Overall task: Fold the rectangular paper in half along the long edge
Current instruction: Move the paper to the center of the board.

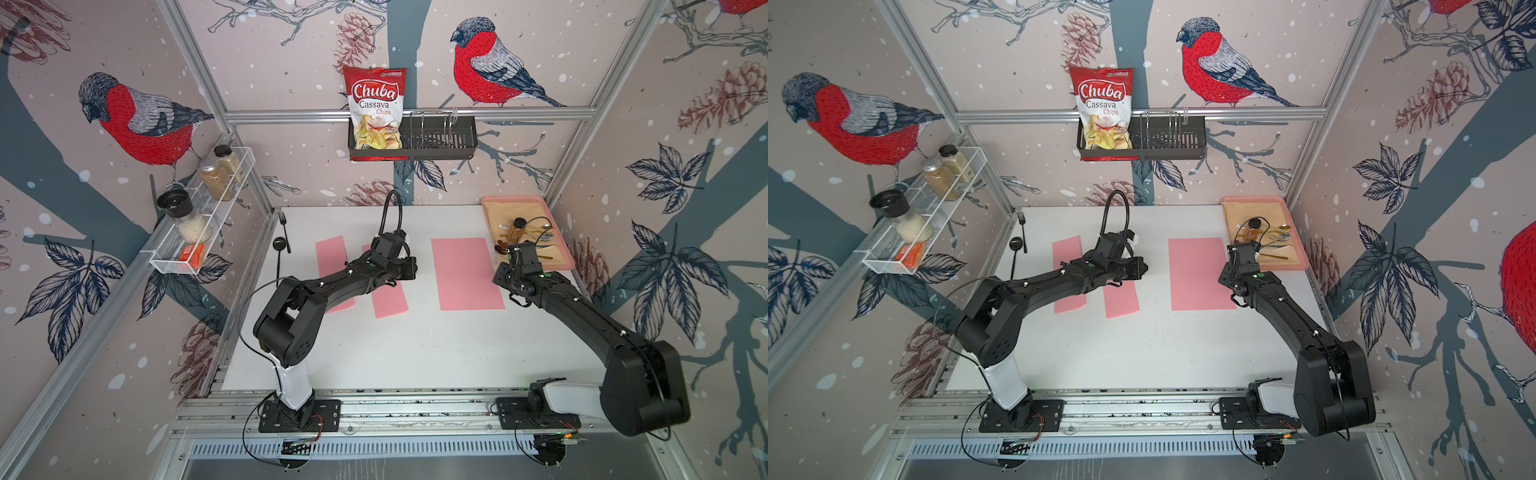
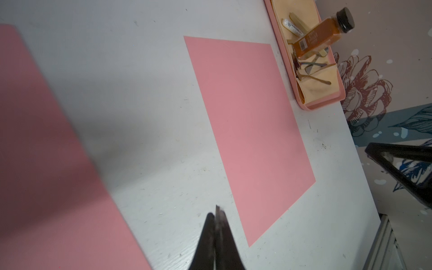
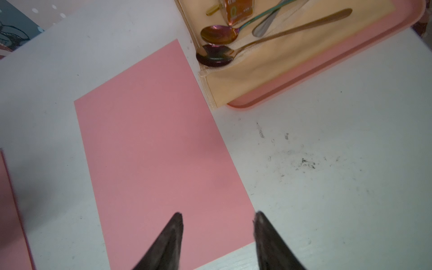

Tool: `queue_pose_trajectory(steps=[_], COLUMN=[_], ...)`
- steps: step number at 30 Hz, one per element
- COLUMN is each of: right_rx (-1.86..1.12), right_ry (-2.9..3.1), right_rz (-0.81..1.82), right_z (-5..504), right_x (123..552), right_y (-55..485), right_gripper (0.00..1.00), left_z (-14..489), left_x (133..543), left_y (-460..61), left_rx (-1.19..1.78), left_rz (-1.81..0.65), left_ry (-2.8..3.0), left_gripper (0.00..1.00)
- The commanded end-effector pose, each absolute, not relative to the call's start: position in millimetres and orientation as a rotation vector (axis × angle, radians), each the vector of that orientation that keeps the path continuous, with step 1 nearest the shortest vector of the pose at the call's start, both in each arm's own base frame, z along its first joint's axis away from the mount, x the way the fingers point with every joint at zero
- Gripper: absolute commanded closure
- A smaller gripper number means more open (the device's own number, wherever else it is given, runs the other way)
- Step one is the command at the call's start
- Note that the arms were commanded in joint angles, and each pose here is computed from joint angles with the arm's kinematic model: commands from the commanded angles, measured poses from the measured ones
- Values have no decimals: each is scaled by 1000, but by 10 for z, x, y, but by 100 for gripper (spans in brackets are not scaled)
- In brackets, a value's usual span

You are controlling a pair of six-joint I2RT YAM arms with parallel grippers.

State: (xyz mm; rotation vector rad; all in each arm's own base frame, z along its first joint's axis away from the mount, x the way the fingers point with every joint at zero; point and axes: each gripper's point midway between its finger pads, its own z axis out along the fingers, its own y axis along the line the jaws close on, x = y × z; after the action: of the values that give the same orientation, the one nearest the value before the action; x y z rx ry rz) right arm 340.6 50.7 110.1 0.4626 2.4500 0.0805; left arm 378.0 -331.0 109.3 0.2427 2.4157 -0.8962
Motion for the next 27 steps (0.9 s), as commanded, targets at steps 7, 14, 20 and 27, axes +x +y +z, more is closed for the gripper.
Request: queue_pose_trajectory(steps=[7, 14, 20, 27], right_rx=[302, 207, 134, 59], right_ry=[2589, 2648, 2694, 2729], right_rz=[65, 26, -27, -23], right_z=[751, 504, 311, 201], right_x=[3543, 3657, 3693, 3582], right_y=[775, 974, 1106, 1284], right_gripper=[46, 45, 45, 45], left_z=[1144, 1074, 954, 808], left_x=[3737, 3658, 3641, 3648], left_y=[-3405, -3248, -3194, -3071], left_rx=[106, 44, 1, -79], left_rz=[-998, -916, -881, -812], left_ry=[2358, 2386, 2415, 2441], left_gripper=[100, 97, 91, 100])
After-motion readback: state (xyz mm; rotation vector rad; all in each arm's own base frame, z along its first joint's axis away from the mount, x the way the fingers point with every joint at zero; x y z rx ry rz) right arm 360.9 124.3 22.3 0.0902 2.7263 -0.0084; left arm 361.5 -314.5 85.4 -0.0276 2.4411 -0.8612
